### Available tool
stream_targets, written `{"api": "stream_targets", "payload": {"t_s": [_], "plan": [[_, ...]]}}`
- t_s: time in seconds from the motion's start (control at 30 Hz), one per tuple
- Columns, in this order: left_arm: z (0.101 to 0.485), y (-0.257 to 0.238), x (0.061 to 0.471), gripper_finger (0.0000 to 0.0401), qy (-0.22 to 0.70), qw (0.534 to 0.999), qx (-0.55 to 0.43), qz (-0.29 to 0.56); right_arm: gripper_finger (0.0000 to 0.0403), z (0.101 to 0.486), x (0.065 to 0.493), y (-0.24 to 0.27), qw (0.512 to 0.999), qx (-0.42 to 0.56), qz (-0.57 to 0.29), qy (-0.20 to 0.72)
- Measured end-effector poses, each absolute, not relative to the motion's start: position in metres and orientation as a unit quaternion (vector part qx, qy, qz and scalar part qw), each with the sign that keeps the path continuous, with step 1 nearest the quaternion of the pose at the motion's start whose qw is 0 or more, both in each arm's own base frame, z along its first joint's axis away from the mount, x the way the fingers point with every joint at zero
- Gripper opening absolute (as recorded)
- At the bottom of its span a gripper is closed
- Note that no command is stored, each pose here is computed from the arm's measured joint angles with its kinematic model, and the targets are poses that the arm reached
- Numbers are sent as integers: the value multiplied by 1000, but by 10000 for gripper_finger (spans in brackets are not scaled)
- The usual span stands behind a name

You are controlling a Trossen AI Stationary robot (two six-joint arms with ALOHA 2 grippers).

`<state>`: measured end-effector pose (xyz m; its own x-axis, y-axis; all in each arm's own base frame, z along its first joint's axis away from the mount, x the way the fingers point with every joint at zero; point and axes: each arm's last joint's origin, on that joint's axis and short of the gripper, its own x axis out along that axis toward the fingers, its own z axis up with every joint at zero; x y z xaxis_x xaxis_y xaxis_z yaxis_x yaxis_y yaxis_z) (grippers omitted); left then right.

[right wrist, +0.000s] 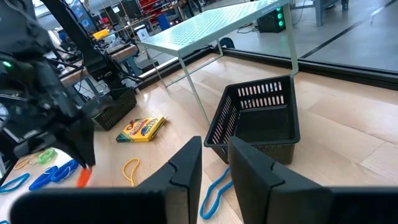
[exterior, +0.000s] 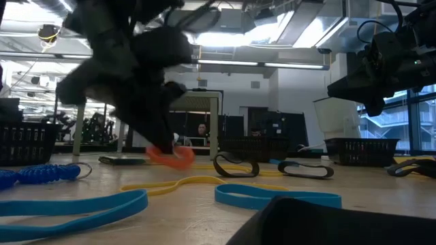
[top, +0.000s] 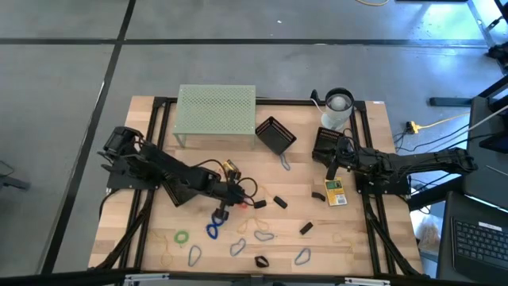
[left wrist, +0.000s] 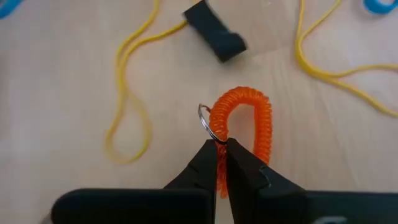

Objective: Pick & Place Office Desk Supplies
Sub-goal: Put the orange keychain into the bottom black bin

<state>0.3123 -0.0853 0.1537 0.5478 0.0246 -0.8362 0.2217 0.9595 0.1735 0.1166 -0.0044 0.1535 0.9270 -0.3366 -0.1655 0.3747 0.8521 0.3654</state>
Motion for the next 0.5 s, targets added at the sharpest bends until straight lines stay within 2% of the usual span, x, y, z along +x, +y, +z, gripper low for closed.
{"api": "stream_targets", "payload": {"t_s": [0.23, 0.4, 0.5], "plan": [[213, -85, 306, 9, 491, 865, 100, -30, 82, 154, 117, -4, 961, 198, -185, 48], [253, -82, 274, 11, 488, 870, 67, -17, 82, 153, 117, -4, 961, 198, -185, 48], [270, -76, 246, 11, 508, 860, 27, 35, 82, 154, 117, -4, 961, 199, -185, 48]]}}
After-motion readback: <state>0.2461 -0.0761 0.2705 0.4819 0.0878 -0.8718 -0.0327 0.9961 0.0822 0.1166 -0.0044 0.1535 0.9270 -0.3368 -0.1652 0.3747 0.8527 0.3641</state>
